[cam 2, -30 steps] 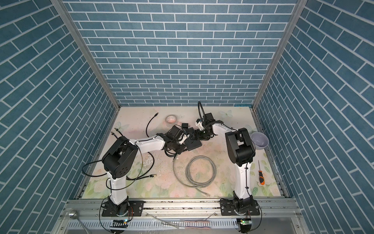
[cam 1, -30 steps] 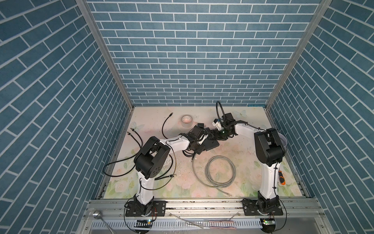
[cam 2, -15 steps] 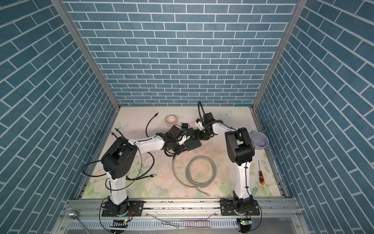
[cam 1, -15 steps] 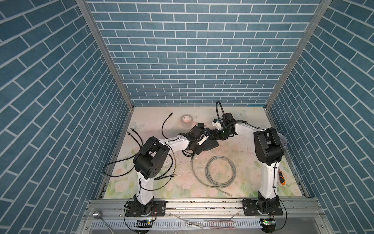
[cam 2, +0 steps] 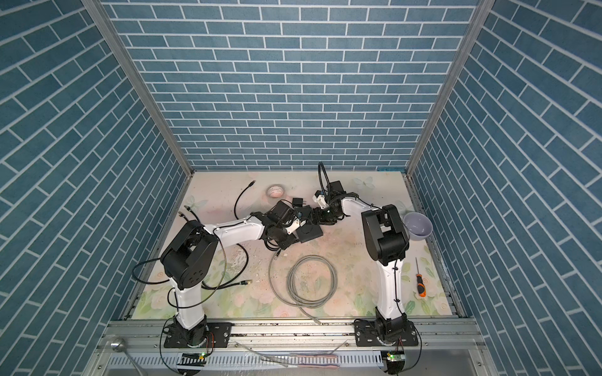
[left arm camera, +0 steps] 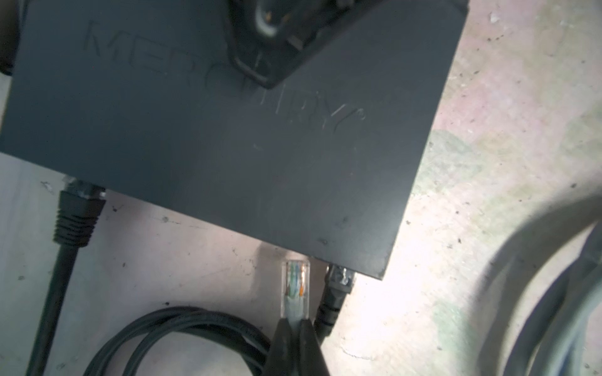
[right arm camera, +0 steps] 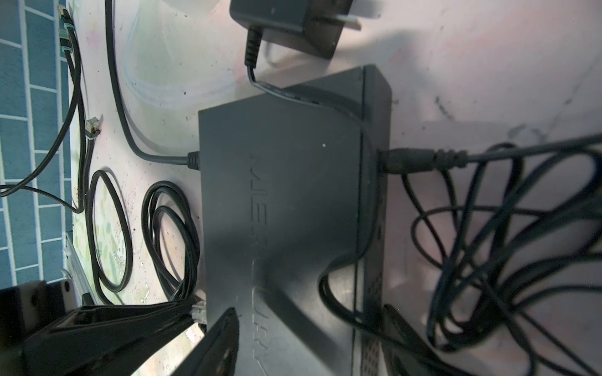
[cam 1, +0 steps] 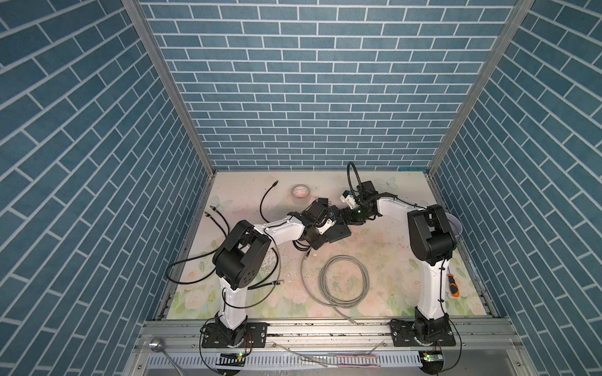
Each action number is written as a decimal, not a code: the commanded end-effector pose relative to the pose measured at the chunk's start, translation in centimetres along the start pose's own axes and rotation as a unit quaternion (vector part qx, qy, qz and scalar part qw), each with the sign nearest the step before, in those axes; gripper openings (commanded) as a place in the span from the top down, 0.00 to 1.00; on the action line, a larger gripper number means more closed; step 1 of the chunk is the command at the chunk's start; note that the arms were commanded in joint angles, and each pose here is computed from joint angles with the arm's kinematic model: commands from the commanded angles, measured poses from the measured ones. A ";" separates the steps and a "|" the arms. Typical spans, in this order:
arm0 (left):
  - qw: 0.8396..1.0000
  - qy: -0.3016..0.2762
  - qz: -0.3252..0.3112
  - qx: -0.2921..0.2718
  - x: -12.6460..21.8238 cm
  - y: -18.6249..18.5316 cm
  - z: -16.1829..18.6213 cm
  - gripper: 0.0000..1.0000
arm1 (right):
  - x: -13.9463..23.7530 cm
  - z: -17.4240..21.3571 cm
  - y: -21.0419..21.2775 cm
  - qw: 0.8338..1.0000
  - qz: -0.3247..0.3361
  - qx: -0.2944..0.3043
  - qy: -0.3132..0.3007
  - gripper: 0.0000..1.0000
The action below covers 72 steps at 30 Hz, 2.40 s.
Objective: Insert the plug into the switch port
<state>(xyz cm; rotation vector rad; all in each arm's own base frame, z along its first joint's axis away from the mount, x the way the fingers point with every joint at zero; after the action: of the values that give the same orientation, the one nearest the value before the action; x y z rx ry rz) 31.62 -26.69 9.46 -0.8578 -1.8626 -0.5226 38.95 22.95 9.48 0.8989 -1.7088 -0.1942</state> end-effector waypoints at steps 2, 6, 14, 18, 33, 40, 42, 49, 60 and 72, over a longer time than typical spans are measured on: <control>1.000 -0.017 0.010 -0.017 0.6 -0.2 -0.8 1.00 | -2.2 2.0 -0.7 0.999 -0.001 -0.018 0.044 0.31; 1.000 -0.022 0.010 -0.018 0.4 -0.1 -1.1 1.00 | -2.4 2.0 -0.8 0.999 -0.003 -0.023 0.044 0.32; 0.999 -0.019 0.039 -0.016 -0.3 -0.6 -1.0 1.00 | -2.5 1.9 -0.7 0.999 -0.008 -0.031 0.040 0.33; 0.999 -0.012 0.036 -0.020 -0.6 -0.6 -0.7 1.00 | -2.7 1.8 -0.9 0.999 -0.008 -0.034 0.042 0.33; 0.997 -0.059 0.000 -0.042 -1.1 0.2 -2.0 1.00 | -3.7 2.9 -1.1 0.997 -0.036 -0.034 0.067 0.34; 0.994 -0.096 -0.009 -0.056 -0.7 0.2 -3.0 1.00 | -3.9 2.8 -1.0 0.996 -0.038 -0.030 0.072 0.34; 0.993 -0.103 -0.012 -0.053 -0.6 0.3 -3.3 1.00 | -3.9 2.8 -1.0 0.996 -0.038 -0.030 0.073 0.35; 0.993 -0.112 -0.034 -0.034 -1.4 0.9 -4.1 1.00 | -4.4 3.0 -1.3 0.996 -0.031 -0.035 0.076 0.35; 0.988 -0.143 -0.025 -0.054 -2.0 1.1 -6.2 1.00 | -4.7 1.9 -2.4 0.996 -0.026 -0.037 0.076 0.36; 0.986 -0.152 -0.052 -0.048 -1.2 1.6 -7.2 1.00 | -4.6 3.5 -1.5 0.992 -0.070 -0.033 0.104 0.39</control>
<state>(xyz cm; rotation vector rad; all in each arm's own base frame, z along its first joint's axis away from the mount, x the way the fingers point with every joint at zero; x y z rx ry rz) 34.84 -28.90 8.85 -0.9059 -1.9971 -0.5773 42.59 23.49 8.77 1.0027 -1.7826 -0.1667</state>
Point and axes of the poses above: each gripper's point midway between its finger pads, its own x axis back along the fingers, its own y axis along the line the jaws close on, z = x × y, the point moved 7 cm from there along x, back along the fingers, and after that the axes turned 3 degrees about x, right-handed, at the moved point
